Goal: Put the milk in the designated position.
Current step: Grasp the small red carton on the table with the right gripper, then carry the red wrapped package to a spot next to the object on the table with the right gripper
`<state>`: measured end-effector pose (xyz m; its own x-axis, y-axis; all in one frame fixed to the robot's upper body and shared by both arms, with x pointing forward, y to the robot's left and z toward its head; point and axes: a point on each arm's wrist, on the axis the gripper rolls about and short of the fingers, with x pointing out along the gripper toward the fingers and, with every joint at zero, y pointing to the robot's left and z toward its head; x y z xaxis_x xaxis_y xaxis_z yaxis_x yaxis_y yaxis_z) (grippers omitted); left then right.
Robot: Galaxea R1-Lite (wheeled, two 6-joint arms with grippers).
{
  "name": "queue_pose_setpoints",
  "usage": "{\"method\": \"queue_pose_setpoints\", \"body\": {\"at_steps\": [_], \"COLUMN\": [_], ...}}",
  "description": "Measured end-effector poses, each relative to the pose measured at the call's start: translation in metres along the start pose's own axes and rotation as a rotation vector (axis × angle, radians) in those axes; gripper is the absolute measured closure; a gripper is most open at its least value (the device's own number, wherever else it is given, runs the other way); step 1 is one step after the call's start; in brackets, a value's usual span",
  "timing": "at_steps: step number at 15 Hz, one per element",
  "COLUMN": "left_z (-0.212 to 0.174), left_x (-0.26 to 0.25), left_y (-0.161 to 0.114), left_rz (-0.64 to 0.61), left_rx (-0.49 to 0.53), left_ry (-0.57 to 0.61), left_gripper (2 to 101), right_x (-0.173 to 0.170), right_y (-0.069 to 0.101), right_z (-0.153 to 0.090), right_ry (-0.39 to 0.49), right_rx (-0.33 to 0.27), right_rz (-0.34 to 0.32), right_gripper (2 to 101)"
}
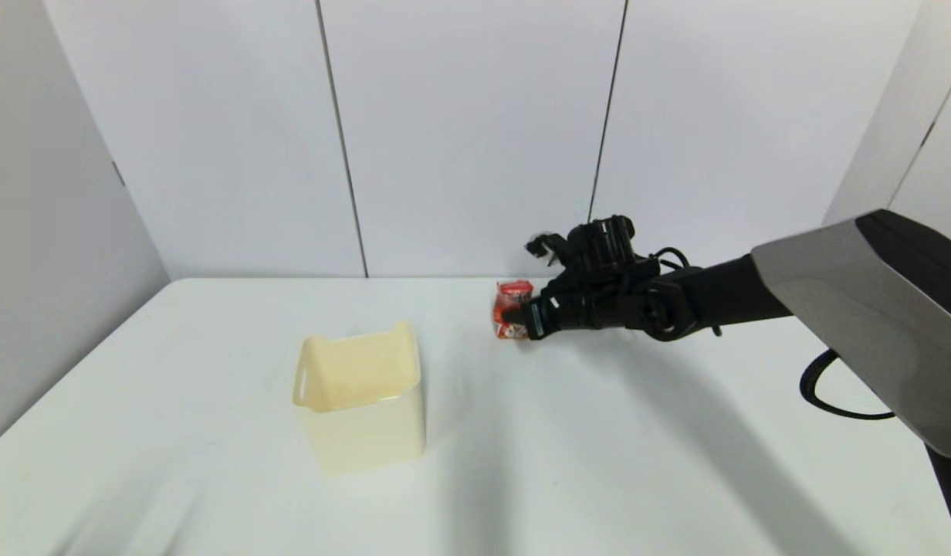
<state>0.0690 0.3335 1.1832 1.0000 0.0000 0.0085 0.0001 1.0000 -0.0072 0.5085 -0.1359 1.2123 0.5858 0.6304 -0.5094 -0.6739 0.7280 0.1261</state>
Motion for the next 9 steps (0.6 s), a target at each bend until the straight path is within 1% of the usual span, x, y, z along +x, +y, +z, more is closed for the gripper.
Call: {"method": "queue_pose_setpoints", "body": {"at_steps": [2,4,7,9], "left_z": [0.000,0.000,0.000,0.000], "left_x": [0.000,0.000,0.000,0.000], "left_y": [0.000,0.000,0.000,0.000], "left_rz": [0.000,0.000,-0.001,0.000], "left_rx": [0.000,0.000,0.000,0.000], "left_ry": [0.000,0.000,0.000,0.000], "left_gripper": [5.4,5.4,5.4,5.4], "right_x": [-0.010,-0.028,-0.064,-0.091], "right_y": [-0.002,-0.004,-0.006,-0.003], "right_z": [-0.002,-0.005,-0.008,-0.009], "right_ry": [0.010,0.018,0.014,-0.017], "right_rx": [0.012,0.026,0.042,0.040], "right_rz": [-0.008,-0.022,-0.047,-0.065], "right_gripper": [74.1,74.2,74.2,74.2]}}
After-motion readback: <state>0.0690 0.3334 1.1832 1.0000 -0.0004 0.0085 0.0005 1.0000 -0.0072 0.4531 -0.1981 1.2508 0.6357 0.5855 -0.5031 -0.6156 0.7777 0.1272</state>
